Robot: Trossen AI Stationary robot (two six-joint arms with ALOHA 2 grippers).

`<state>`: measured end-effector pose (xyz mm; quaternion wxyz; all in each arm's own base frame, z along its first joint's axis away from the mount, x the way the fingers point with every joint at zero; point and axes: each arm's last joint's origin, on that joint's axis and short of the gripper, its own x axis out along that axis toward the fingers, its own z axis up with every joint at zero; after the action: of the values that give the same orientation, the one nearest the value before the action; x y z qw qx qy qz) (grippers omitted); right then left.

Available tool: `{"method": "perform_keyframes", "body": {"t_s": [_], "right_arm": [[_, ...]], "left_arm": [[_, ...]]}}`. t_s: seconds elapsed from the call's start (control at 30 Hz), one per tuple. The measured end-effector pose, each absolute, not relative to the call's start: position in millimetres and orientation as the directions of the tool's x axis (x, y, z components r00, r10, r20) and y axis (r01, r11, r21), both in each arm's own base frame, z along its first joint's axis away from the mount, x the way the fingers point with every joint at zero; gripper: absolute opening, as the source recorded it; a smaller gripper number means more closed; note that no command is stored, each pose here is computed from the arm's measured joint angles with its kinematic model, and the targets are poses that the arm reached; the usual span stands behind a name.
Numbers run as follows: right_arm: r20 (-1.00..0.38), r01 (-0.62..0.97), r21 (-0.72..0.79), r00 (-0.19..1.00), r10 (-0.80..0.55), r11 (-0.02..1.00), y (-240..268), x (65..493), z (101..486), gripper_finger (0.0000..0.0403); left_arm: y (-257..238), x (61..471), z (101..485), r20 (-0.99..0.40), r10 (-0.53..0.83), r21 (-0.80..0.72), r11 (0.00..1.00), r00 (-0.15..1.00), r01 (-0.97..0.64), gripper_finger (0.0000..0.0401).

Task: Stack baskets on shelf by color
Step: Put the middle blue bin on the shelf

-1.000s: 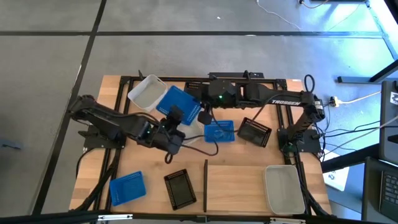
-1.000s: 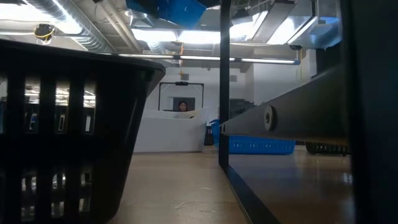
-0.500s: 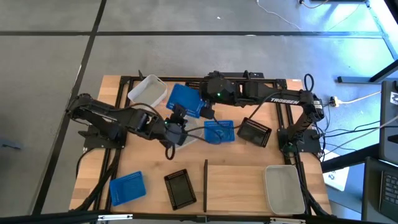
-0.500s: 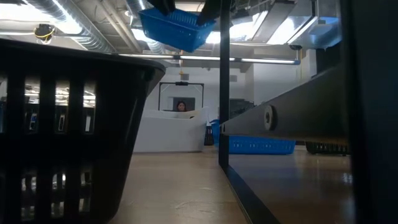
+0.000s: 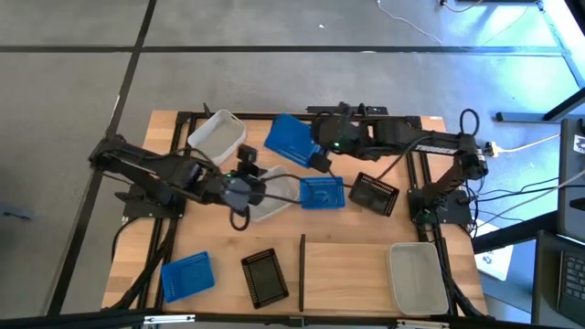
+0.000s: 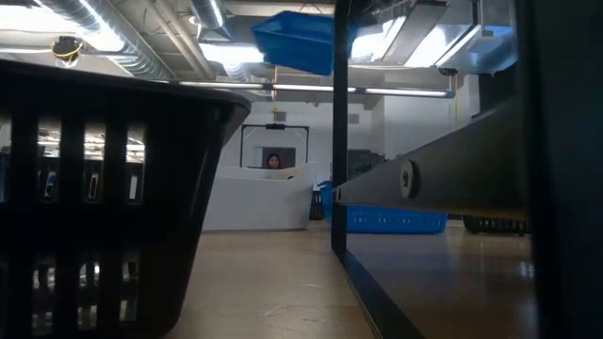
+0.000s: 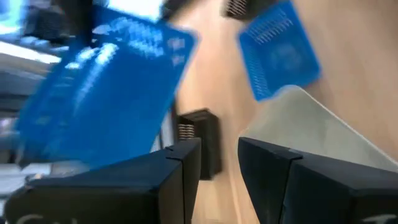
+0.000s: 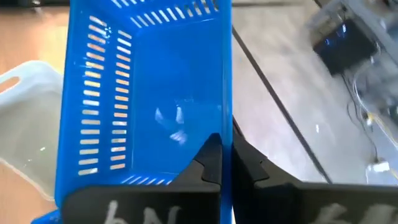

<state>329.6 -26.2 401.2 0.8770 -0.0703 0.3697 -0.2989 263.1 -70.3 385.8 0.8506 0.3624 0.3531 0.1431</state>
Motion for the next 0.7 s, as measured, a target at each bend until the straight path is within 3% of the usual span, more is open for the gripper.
{"method": "perform_keyframes", "body": {"t_s": [0.17, 0.37, 0.53, 0.7], "right_arm": [[-0.631, 0.572, -0.227, 0.530, -0.566, 0.788, -9, 287, 421, 0.0001], [-0.698, 0.726, -0.025, 0.479, -0.531, 0.688, 20, 234, 431, 0.0001], [-0.798, 0.758, 0.125, 0.460, -0.389, 0.640, 51, 213, 427, 0.0001], [-0.806, 0.765, 0.301, 0.523, -0.277, 0.570, 85, 201, 428, 0.0000]], "left_arm": [[-76, 241, 403, -0.415, 0.531, 0.705, 0.701, 0.739, -0.108, 0.0101], [-78, 229, 411, -0.381, 0.536, 0.707, 0.694, 0.753, -0.135, 0.0101], [-75, 229, 410, -0.391, 0.535, 0.706, 0.697, 0.749, -0.129, 0.0101], [-73, 231, 409, -0.436, 0.474, 0.650, 0.754, 0.765, -0.096, 0.0101]]}}
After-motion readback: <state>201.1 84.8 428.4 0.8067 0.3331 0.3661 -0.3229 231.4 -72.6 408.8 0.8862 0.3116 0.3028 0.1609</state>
